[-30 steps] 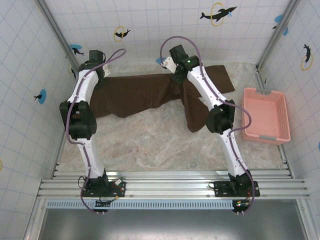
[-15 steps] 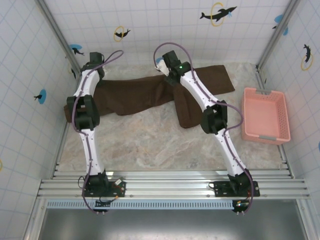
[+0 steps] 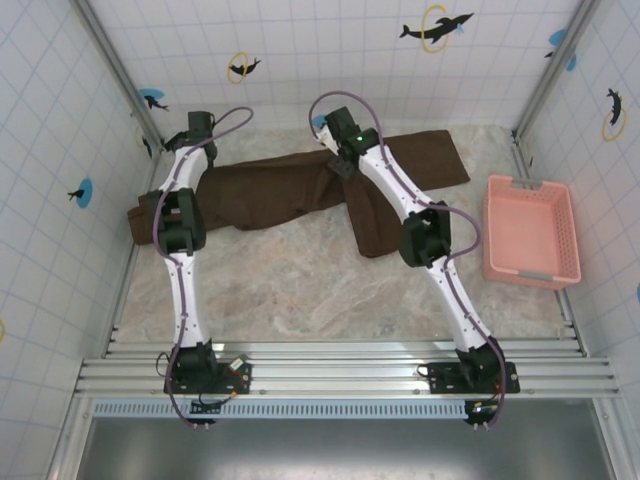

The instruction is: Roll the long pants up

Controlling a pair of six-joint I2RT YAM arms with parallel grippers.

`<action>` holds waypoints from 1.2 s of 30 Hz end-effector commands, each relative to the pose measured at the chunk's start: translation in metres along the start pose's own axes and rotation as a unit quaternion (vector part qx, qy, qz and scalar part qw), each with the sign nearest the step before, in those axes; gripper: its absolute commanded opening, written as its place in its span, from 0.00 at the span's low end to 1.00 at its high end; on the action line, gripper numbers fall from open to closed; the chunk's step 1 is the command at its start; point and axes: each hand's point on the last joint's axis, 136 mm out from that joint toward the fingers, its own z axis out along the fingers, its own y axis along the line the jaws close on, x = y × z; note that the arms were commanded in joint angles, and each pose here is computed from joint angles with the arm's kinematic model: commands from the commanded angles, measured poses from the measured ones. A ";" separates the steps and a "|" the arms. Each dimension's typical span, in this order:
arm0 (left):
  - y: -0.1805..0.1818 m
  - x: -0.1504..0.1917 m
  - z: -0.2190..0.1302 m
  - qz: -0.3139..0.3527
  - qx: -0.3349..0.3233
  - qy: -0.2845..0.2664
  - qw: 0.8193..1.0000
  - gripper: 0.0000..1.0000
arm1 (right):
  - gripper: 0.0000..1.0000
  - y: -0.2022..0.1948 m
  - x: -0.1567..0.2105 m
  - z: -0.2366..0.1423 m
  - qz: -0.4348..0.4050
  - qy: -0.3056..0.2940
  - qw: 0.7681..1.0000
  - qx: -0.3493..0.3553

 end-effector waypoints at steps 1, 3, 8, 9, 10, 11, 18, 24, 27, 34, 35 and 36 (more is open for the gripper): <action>0.032 -0.010 -0.064 -0.034 -0.040 -0.023 0.998 0.97 | 0.88 -0.058 0.001 -0.043 0.064 -0.008 0.997 0.050; 0.044 -0.009 -0.099 -0.061 -0.045 -0.041 0.996 0.97 | 0.88 -0.067 0.015 -0.059 0.086 0.003 0.996 0.026; 0.013 0.007 -0.142 -0.126 0.013 -0.046 0.991 0.98 | 0.88 -0.036 0.055 -0.092 0.108 0.048 0.991 -0.055; 0.001 0.010 -0.148 -0.131 0.024 -0.041 0.990 0.98 | 0.87 -0.028 0.064 -0.100 0.110 0.060 0.990 -0.067; -0.015 0.011 -0.154 -0.132 0.040 -0.041 0.990 0.98 | 0.87 -0.019 0.074 -0.104 0.117 0.075 0.987 -0.080; -0.028 0.009 -0.160 -0.132 0.052 -0.043 0.989 0.97 | 0.87 -0.010 0.082 -0.106 0.115 0.085 0.985 -0.096; -0.121 -0.016 -0.190 -0.131 0.148 -0.040 0.979 0.98 | 0.84 0.037 0.108 -0.124 0.111 0.111 0.972 -0.174; -0.160 -0.025 -0.185 -0.176 0.207 -0.003 0.962 0.97 | 0.78 0.104 0.134 -0.139 0.085 0.134 0.958 -0.241; -0.166 -0.036 -0.188 -0.188 0.223 -0.007 0.956 0.98 | 0.76 0.133 0.154 -0.143 0.070 0.147 0.953 -0.255; -0.175 -0.039 -0.187 -0.198 0.237 0.004 0.951 0.98 | 0.72 0.166 0.185 -0.143 0.025 0.165 0.949 -0.267; -0.177 -0.039 -0.186 -0.196 0.240 0.005 0.951 0.97 | 0.71 0.168 0.188 -0.141 0.020 0.168 0.949 -0.265; -0.178 -0.038 -0.186 -0.196 0.240 0.007 0.951 0.98 | 0.71 0.169 0.190 -0.139 0.015 0.171 0.949 -0.263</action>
